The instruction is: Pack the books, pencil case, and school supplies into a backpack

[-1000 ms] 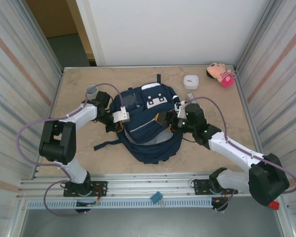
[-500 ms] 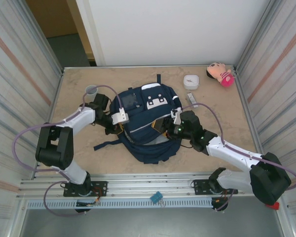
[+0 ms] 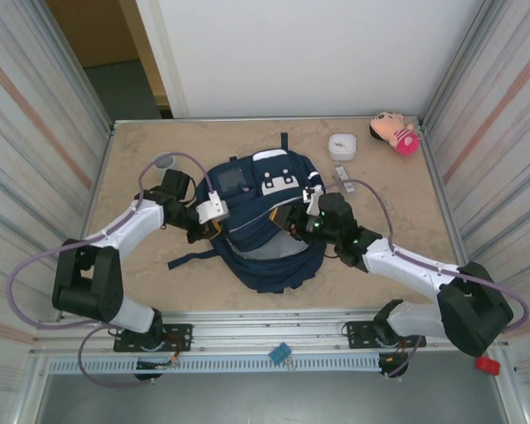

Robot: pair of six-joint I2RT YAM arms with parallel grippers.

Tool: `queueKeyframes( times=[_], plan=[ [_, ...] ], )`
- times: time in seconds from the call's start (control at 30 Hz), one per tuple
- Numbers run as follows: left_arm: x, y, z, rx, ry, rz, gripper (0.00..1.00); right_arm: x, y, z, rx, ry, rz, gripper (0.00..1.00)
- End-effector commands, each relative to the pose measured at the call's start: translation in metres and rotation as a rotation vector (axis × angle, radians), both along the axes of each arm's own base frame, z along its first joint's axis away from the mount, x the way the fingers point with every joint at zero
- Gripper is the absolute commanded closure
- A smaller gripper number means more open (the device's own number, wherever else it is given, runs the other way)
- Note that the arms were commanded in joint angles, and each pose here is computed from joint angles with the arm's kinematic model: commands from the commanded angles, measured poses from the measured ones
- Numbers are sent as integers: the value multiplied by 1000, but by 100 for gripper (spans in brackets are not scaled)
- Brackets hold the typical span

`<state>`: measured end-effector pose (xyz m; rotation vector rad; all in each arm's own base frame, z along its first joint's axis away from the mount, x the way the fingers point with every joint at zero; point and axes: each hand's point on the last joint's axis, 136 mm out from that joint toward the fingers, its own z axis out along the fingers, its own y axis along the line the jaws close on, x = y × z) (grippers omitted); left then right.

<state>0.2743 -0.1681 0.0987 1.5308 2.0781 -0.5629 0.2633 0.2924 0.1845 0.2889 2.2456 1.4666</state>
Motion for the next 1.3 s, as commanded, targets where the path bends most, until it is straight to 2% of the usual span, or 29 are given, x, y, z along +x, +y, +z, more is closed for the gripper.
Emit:
queueKeyframes(
  times=[0.0, 0.37, 0.57, 0.87, 0.97, 1.07, 1.27],
  plan=[
    [-30, -22, 32, -160, 88, -5, 100, 17, 12, 30, 50, -56, -19, 68],
    [-71, -46, 45, -192, 163, -18, 100, 34, 14, 36, 52, -69, -44, 73],
    [-88, -80, 44, -200, 167, -43, 99, 37, 11, 35, 48, -46, -60, 74],
    [-105, -118, 74, -357, 43, -23, 90, 25, -2, 24, 9, -4, -36, 75],
    [-115, -121, 80, -337, -8, -69, 76, 19, -5, 22, -12, -19, 37, 75],
    [-110, -110, 82, -278, -101, -67, 61, 11, -13, 26, -27, -19, 128, 75],
    [-75, -77, 83, -87, -448, -49, 31, -6, -35, 34, -84, -24, 314, 75]
  ],
)
